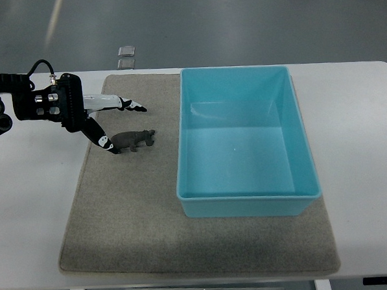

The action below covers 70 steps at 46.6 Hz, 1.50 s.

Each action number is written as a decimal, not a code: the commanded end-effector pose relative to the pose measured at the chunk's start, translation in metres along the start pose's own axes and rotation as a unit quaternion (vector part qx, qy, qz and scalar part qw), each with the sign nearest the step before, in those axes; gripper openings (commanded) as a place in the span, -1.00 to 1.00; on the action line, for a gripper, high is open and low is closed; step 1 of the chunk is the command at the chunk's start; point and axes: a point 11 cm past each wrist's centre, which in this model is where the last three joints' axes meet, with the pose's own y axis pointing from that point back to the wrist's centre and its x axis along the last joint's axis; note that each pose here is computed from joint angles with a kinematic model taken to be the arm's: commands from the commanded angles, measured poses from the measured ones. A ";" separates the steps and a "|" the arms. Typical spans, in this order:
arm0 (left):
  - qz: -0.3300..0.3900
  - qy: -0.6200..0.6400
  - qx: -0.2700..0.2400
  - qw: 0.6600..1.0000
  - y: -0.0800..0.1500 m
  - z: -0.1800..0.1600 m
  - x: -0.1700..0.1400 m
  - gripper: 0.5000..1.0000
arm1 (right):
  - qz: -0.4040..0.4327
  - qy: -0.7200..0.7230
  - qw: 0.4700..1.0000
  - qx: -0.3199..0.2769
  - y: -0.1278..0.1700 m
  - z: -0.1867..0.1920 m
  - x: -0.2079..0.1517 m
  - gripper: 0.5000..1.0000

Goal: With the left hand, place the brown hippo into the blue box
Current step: 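Lower the left hand onto the brown hippo and close fingers around it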

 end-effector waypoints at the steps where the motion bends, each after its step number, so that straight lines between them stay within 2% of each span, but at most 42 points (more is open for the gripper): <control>1: 0.003 -0.004 0.000 1.000 -0.007 0.002 -0.003 0.97 | 0.000 0.000 1.000 0.000 0.000 0.000 0.000 0.74; 15: -0.001 -0.005 0.018 1.000 -0.023 0.007 -0.008 0.96 | 0.000 0.000 1.000 0.000 0.000 0.000 0.000 0.74; 40: -0.015 -0.031 0.019 0.999 -0.030 0.013 -0.013 0.92 | 0.000 0.000 1.000 0.000 0.000 0.000 0.000 0.74; 43: -0.015 -0.031 0.019 0.999 -0.031 0.012 -0.014 0.84 | 0.000 0.000 1.000 0.000 0.000 0.000 0.000 0.74; 45: -0.016 -0.031 0.019 0.999 -0.031 0.012 -0.014 0.63 | 0.000 0.000 1.000 0.000 0.000 0.000 0.000 0.74; 46: -0.017 -0.030 0.019 0.999 -0.031 0.012 -0.014 0.59 | 0.000 0.000 1.000 0.000 0.000 0.000 0.000 0.74; 51: -0.017 -0.031 0.019 0.999 -0.031 0.012 -0.015 0.57 | 0.000 0.000 1.000 0.000 0.000 0.000 0.000 0.74; 54: -0.018 -0.032 0.020 0.999 -0.031 0.012 -0.016 0.45 | 0.000 0.000 1.000 0.000 0.000 0.000 0.000 0.74; 65: -0.018 -0.033 0.020 0.999 -0.031 0.012 -0.015 0.42 | 0.000 0.000 1.000 -0.001 0.000 0.000 0.000 0.74; 70: -0.018 -0.034 0.021 0.999 -0.031 0.012 -0.015 0.25 | 0.000 0.000 1.000 0.000 0.000 0.000 0.000 0.74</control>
